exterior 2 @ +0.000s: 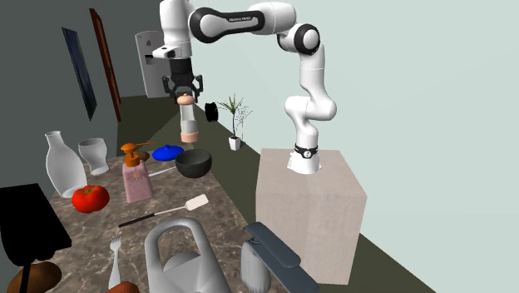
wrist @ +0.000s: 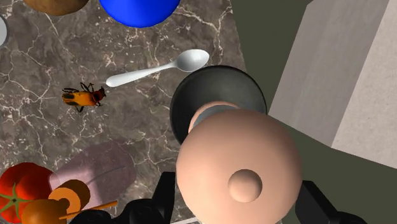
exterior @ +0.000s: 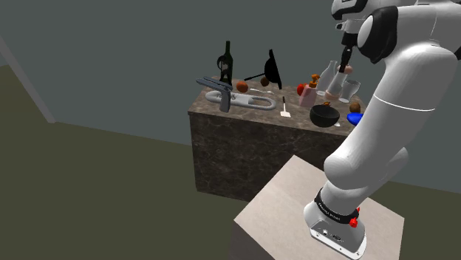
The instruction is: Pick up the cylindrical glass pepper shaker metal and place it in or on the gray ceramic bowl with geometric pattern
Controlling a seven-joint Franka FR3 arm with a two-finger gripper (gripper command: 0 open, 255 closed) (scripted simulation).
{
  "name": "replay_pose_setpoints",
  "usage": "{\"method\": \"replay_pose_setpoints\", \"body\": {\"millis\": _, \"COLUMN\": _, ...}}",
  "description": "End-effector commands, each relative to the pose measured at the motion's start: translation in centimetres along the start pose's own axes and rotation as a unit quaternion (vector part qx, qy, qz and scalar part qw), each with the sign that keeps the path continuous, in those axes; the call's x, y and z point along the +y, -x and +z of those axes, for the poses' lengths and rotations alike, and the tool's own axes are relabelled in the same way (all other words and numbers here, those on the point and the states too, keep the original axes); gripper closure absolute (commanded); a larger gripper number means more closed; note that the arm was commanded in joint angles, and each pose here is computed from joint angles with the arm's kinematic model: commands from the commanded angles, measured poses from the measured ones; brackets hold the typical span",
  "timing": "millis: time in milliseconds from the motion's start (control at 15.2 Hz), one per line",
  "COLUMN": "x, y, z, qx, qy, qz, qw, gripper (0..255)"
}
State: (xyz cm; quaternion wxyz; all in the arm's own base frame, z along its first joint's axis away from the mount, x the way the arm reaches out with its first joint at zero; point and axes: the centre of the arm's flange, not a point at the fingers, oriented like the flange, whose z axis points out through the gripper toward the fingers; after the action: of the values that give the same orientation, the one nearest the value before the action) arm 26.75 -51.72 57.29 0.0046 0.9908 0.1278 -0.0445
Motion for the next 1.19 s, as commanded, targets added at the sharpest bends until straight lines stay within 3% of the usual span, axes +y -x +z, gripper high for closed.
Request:
{"method": "replay_pose_setpoints", "body": {"millis": 0, "x": 0.0, "y": 0.0, "z": 1.0, "qx": 0.0, "qy": 0.0, "qz": 0.0, "qw": 1.0, "gripper": 255}}
{"method": "replay_pose_setpoints", "body": {"millis": 792, "x": 0.0, "y": -0.6, "z": 7.7, "qx": 0.0, "qy": 0.0, "qz": 0.0, "qw": 1.0, "gripper": 255}}
{"method": "replay_pose_setpoints", "body": {"millis": 1122, "x": 0.0, "y": -0.6, "z": 7.7, "qx": 0.0, "qy": 0.0, "qz": 0.0, "qw": 1.0, "gripper": 255}}
